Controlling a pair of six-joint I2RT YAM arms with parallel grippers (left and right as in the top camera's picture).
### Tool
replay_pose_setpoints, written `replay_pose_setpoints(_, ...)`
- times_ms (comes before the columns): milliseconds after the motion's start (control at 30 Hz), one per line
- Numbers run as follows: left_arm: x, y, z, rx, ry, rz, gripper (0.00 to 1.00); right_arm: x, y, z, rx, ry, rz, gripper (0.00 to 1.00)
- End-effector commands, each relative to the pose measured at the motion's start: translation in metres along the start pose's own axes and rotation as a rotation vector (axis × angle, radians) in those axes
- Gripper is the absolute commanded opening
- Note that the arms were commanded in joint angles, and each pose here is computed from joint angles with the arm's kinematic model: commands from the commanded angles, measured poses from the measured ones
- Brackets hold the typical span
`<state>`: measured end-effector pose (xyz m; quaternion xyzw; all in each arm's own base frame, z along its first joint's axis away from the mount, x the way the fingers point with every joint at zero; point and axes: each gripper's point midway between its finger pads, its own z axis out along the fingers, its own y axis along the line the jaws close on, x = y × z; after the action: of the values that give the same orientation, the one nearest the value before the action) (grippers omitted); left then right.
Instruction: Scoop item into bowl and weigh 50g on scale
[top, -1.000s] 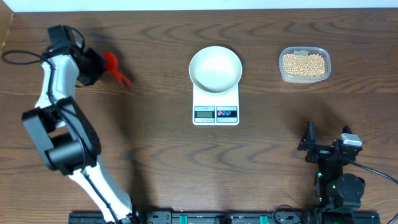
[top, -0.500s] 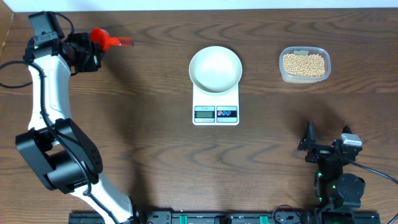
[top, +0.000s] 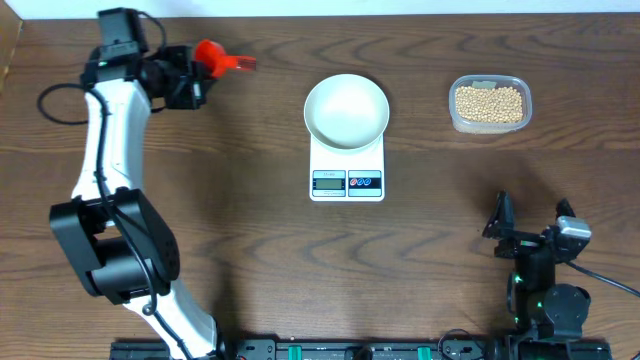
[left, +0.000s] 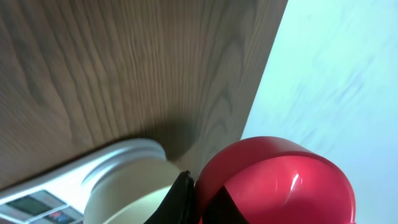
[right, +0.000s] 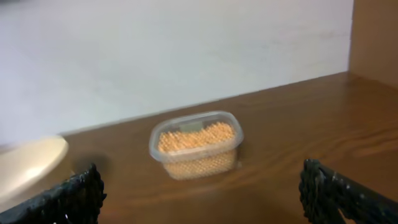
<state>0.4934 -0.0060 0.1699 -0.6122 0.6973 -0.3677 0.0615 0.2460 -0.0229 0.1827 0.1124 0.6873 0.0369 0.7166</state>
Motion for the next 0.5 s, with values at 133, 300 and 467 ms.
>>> replay_pose_setpoints(133, 0.049, -0.014, 0.011, 0.021, 0.068, 0.035, 0.07, -0.032, 0.017, 0.002, -0.081, -0.076, 0.188, 0.99)
replay_pose_setpoints(300, 0.07, -0.011, 0.019, 0.005, 0.095, 0.061, 0.07, -0.051, 0.037, 0.015, -0.147, 0.006, 0.172, 0.99)
replay_pose_setpoints(467, 0.091, -0.024, 0.025, 0.052, 0.12, 0.1, 0.07, -0.08, 0.073, 0.048, -0.29, 0.115, 0.08, 0.99)
